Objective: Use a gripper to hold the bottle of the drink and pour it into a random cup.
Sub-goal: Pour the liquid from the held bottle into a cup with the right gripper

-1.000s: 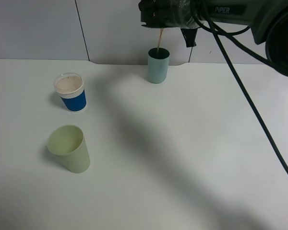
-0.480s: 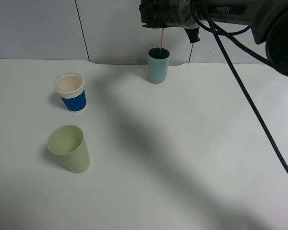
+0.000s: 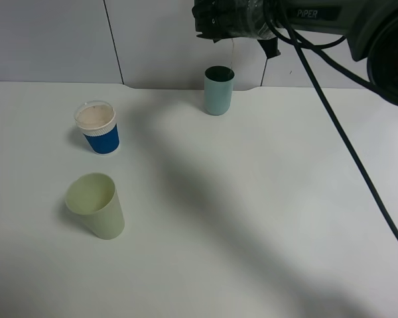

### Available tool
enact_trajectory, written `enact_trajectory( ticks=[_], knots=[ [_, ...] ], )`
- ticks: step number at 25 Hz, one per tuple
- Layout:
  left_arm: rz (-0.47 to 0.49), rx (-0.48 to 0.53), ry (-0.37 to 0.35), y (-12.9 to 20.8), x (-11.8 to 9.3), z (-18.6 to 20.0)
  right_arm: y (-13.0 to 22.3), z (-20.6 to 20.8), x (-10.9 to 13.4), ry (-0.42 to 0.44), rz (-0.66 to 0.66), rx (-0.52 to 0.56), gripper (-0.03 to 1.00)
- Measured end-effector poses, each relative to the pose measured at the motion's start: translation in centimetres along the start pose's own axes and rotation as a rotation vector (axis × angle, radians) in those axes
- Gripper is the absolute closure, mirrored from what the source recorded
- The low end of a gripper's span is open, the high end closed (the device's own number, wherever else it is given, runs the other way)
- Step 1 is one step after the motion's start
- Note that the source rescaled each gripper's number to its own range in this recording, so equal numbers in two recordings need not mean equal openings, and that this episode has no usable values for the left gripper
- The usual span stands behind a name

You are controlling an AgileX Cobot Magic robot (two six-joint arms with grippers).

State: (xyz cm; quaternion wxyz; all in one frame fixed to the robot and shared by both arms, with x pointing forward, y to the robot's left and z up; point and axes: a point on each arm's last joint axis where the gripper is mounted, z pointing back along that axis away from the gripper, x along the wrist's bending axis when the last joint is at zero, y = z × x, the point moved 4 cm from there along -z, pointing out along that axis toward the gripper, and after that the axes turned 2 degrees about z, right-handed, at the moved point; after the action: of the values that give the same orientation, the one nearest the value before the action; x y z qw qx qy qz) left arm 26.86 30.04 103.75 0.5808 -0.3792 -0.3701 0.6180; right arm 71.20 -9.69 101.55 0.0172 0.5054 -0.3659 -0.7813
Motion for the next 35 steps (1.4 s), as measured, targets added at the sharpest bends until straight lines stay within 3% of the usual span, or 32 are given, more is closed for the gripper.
enact_trajectory(
  ticks=[8,12,18,27,32,35],
  knots=[
    [0.000,0.000,0.000,0.0,0.0,0.0,0.3,0.0,-0.5,0.042,0.026,0.024,0.97],
    [0.000,0.000,0.000,0.0,0.0,0.0,0.2,0.0,-0.4,0.032,-0.025,0.015,0.97],
    [0.000,0.000,0.000,0.0,0.0,0.0,-0.4,0.0,-0.2,0.004,-0.343,-0.035,0.97],
    [0.000,0.000,0.000,0.0,0.0,0.0,-0.8,0.1,0.7,-0.087,-0.978,-0.030,0.97],
    [0.000,0.000,0.000,0.0,0.0,0.0,-0.6,0.6,1.6,-0.210,-1.133,0.000,0.97],
    [0.000,0.000,0.000,0.0,0.0,0.0,0.4,1.6,0.8,-0.251,-1.199,-0.014,0.97]
  ],
)
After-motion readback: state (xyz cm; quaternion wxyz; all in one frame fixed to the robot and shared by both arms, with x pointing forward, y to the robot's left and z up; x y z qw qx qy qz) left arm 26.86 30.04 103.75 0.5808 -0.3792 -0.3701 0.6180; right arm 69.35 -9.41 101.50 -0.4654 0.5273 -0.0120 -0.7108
